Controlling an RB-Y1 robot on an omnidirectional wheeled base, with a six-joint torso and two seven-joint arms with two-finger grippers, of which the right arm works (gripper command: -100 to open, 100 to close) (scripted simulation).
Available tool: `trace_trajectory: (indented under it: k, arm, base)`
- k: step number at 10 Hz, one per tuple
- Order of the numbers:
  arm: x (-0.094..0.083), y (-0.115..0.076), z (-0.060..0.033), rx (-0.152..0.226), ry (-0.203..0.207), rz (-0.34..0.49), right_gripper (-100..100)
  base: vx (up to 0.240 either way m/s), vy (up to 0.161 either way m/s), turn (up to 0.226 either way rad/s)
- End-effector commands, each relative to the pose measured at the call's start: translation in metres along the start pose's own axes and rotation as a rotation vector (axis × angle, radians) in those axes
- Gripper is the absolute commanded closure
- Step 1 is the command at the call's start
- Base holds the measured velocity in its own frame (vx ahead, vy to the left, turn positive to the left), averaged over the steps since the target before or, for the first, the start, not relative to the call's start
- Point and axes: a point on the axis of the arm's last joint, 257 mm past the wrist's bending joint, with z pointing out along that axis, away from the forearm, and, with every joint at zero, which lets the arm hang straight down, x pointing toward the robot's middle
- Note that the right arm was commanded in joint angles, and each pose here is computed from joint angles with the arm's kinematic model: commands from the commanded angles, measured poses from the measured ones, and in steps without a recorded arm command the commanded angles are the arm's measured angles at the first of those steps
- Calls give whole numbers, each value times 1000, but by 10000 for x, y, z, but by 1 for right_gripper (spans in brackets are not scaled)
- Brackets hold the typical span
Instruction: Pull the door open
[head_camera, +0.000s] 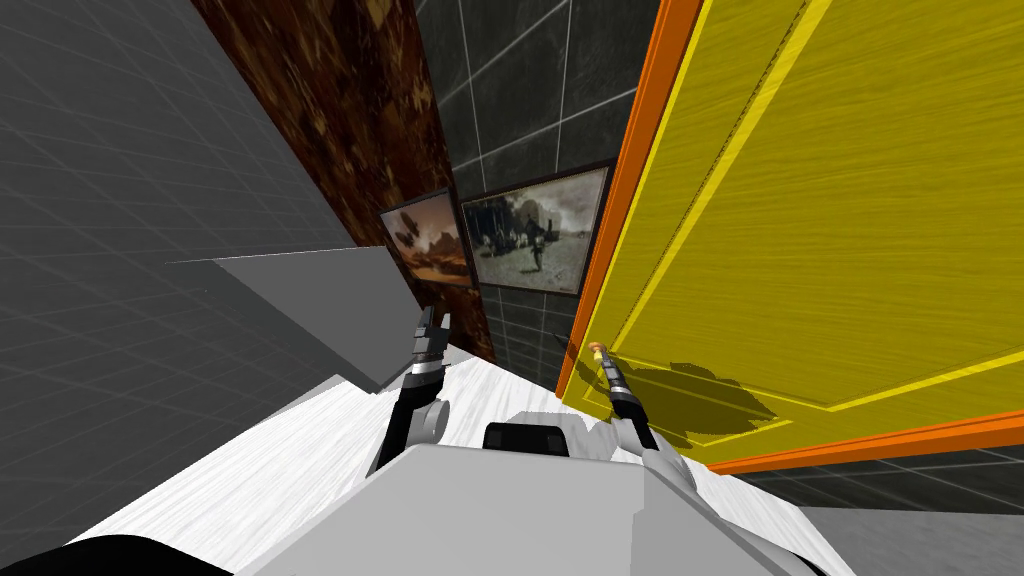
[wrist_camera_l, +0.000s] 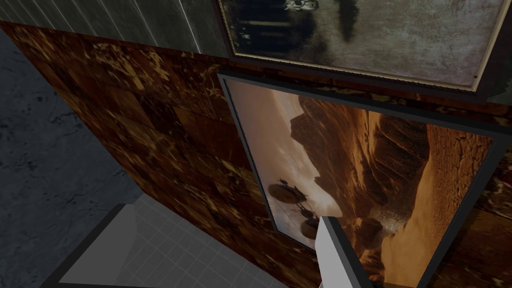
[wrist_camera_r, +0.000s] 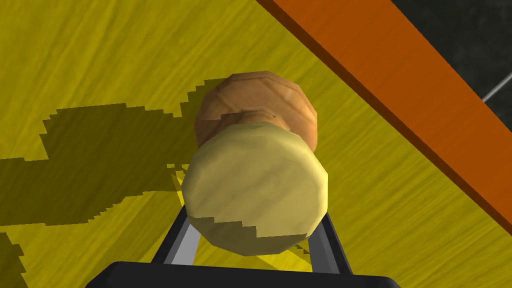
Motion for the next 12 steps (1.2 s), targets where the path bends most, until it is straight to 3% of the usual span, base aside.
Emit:
trace_trajectory:
  k: [1,6,12]
  arm:
    - [82,1,-22,5,9,64,100]
    - [60,-11,-24,10,-1,167,100]
    - [15,-39,-27,18,-21,355,100]
  base:
    - [-36,-6,43]
    - [-32,-11,41]
    - [-36,-14,46]
